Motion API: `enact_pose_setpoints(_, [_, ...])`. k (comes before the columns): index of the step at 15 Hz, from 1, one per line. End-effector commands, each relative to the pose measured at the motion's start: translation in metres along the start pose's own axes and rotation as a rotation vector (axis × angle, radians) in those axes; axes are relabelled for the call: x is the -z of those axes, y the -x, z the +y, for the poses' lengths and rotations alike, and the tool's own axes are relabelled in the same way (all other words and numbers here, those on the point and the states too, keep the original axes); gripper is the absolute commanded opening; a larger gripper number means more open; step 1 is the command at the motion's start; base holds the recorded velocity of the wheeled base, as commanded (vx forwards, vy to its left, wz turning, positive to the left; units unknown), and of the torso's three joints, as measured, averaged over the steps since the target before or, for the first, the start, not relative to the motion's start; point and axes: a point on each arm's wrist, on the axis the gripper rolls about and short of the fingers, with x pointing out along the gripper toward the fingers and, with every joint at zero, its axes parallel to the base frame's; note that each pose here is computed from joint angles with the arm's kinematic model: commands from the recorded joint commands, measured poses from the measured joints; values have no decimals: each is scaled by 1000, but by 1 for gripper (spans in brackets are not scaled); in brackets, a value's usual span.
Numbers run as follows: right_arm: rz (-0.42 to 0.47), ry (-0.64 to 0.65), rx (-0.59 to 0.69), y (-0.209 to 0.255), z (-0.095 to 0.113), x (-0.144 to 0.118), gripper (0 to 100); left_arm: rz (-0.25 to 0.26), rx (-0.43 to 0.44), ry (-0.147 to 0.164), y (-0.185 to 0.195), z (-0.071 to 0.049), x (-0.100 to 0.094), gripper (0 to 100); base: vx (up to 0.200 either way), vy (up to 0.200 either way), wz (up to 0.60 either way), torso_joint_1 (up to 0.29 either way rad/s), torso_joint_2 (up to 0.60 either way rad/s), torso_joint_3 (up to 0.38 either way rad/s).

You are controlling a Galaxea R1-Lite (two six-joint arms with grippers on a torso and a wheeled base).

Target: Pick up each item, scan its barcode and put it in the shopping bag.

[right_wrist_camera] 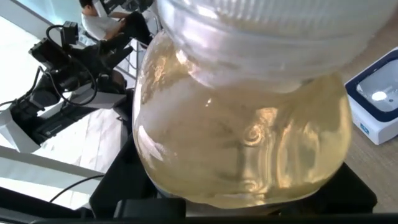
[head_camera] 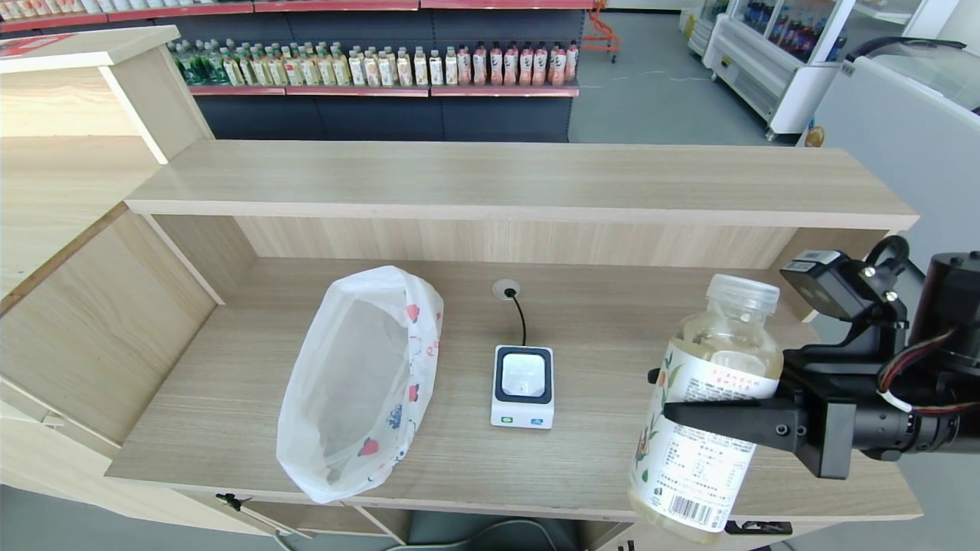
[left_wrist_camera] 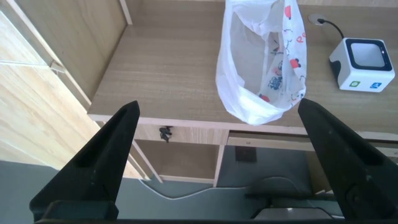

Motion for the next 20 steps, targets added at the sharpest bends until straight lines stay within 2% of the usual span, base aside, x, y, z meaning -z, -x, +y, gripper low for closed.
enact_pose_setpoints(1, [5,0,-14,-3,2,1,0,0,-1,1,0,0,0,100,0,0,0,0,0,0])
enact_pose_setpoints(6, [18,4,-21,-5,0,4,0,0,-1,1,0,0,0,100,0,0,0,0,0,0])
enact_pose_setpoints(12, [26,93,0,-8,-4,8,0,0,-1,-1,0,0,0,100,0,0,0,0,0,0])
enact_pose_setpoints(13, [-5,291,210,-8,-9,-4,0,1,-1,1,0,0,0,100,0,0,0,0,0,0])
enact_pose_setpoints(14, [-6,346,281,-7,-11,-7,0,1,-1,1,0,0,0,100,0,0,0,0,0,0])
enact_pose_setpoints(15, [17,634,638,13,-21,-24,0,0,-1,1,0,0,0,100,0,0,0,0,0,0])
enact_pose_setpoints(16, [43,737,706,26,-26,-30,0,0,-1,-1,0,0,0,100,0,0,0,0,0,0])
enact_pose_setpoints(17, [115,847,803,46,-34,-28,0,0,-1,1,0,0,0,100,0,0,0,0,0,0])
enact_pose_setpoints(20, [174,1034,877,60,-37,-40,0,1,-1,-1,0,0,0,100,0,0,0,0,0,0])
